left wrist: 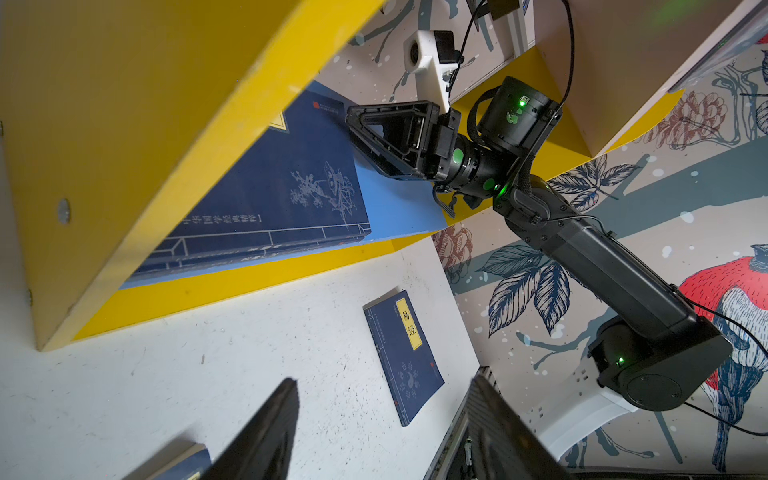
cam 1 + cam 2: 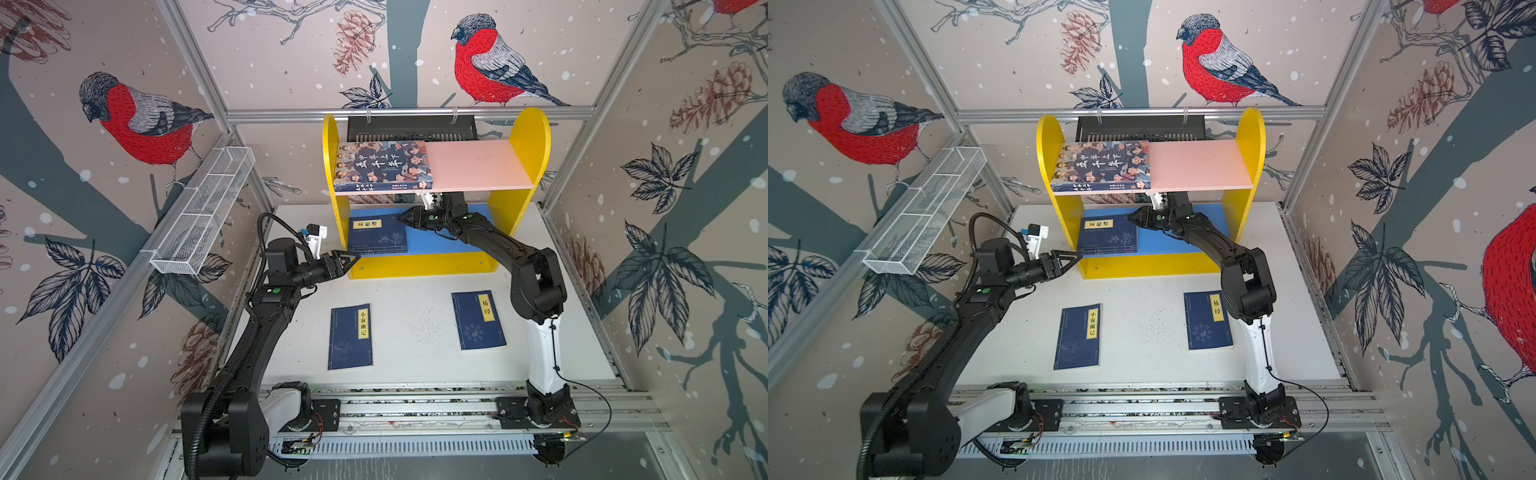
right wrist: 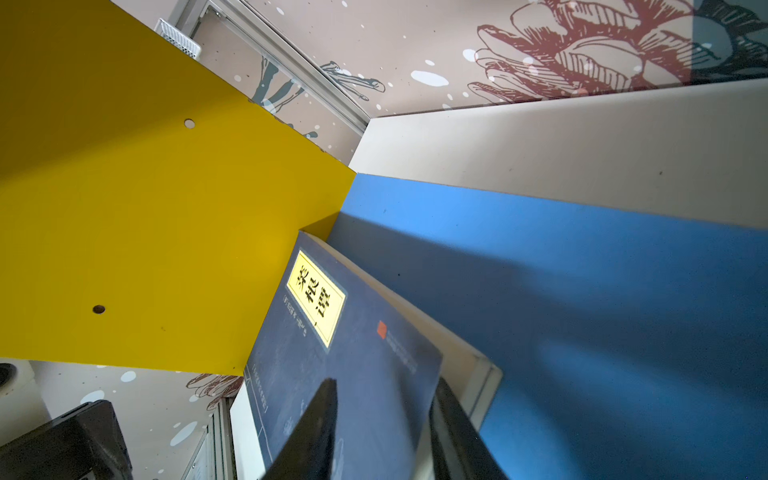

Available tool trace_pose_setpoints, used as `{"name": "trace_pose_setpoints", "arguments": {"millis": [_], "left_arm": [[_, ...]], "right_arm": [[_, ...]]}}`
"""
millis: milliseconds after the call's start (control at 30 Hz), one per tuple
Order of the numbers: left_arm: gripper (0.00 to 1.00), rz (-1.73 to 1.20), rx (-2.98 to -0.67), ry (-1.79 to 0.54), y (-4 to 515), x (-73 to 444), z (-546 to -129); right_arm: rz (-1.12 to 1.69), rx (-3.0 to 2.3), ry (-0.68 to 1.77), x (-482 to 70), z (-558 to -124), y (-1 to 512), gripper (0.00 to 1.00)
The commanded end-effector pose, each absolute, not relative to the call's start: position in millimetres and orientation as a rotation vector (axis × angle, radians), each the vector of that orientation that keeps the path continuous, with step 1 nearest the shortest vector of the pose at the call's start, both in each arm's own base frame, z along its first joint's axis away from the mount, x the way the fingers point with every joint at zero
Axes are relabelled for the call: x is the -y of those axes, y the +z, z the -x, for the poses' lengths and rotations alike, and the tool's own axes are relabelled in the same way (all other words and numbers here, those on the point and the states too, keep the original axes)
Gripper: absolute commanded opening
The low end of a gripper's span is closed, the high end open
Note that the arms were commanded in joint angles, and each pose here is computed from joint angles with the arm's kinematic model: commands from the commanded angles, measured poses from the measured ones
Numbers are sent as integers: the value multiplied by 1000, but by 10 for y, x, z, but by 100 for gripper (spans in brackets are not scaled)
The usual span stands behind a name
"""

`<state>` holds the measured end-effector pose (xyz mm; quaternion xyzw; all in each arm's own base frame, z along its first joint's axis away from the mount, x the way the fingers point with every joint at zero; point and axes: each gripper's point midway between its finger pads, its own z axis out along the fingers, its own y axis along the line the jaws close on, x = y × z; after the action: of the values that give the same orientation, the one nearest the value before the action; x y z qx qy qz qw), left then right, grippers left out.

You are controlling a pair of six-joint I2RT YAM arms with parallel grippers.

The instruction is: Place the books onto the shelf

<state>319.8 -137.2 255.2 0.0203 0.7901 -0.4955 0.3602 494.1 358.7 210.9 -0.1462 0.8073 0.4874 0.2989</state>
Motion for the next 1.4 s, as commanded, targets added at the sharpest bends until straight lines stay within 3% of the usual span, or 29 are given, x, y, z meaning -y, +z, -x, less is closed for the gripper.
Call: {"name": "trace_pose_setpoints", "arguments": {"millis": [0,367,533,667,1033,1200,1367], "left_arm": [[65,-94,-1997,-1279,2642,1378,-3196],[66,68,-2112,-981,2337,1063,-3301],[66,344,-2229,-673,1981,576,-3345],[67,481,-2303,-565,1764,401,-3241],[69,651,-2516,-612,1009,466,-2882],[69,696,-2580,-580,737,441,-2788],[69,705,-2604,-538,556,400,-2698]], "right_arm": [[358,-2115,1261,-3507,-4967,2228,44],[204,-2141,1184,-3172,-4807,2273,49],[196,-2208,1151,-3087,-4418,2163,47],[208,-2248,1117,-3059,-3979,2124,44],[286,-2464,1151,-3344,-2449,1681,47],[337,-2534,1209,-3637,-2098,1417,49],[350,-2611,1249,-3993,-2014,1116,50]]}}
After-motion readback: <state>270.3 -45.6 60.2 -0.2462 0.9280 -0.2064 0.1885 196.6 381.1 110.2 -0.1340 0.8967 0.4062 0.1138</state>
